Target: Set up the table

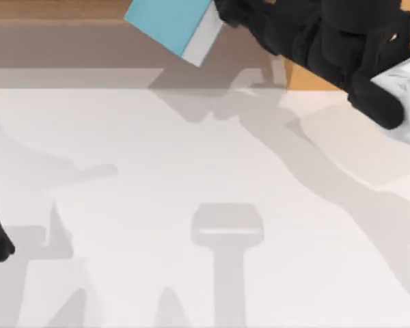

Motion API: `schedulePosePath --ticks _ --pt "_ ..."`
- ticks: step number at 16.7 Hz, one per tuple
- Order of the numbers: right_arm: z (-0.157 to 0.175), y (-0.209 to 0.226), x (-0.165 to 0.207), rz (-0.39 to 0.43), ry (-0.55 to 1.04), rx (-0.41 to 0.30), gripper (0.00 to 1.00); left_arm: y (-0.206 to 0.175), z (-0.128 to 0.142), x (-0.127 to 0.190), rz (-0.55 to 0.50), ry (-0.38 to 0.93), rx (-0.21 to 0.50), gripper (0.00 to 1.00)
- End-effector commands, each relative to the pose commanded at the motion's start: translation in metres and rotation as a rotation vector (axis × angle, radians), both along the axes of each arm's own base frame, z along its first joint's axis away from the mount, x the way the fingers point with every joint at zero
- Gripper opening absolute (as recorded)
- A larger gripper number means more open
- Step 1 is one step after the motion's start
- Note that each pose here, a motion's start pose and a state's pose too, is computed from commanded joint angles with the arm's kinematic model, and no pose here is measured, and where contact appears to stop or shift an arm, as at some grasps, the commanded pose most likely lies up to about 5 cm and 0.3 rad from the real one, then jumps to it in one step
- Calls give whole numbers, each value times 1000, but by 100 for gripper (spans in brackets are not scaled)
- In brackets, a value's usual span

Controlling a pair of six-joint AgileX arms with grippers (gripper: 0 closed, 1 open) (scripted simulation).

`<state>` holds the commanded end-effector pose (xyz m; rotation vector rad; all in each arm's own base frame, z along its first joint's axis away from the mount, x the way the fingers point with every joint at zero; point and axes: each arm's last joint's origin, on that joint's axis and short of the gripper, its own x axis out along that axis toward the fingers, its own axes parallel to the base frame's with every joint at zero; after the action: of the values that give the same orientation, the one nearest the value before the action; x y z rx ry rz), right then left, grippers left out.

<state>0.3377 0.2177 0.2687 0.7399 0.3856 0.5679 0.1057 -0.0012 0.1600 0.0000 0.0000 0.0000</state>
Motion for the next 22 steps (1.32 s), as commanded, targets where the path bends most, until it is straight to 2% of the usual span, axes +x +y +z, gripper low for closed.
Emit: schedulePosePath --ticks 4,8,12,15,18,22 --pt "-8 -87 -28 41 201 195 0 0 0 0 0 0 0 100" --pt "-36 -159 -49 -21 409 366 0 0 0 0 0 0 0 100" --pt "-67 -223 -58 -195 543 519 0 0 0 0 0 0 0 100" --pt "-82 -265 -57 -356 563 606 0 0 0 0 0 0 0 100" --pt "-92 -301 -50 -504 535 655 0 0 0 0 0 0 0 100" --pt "-97 -347 -32 -667 446 682 0 0 0 0 0 0 0 100"
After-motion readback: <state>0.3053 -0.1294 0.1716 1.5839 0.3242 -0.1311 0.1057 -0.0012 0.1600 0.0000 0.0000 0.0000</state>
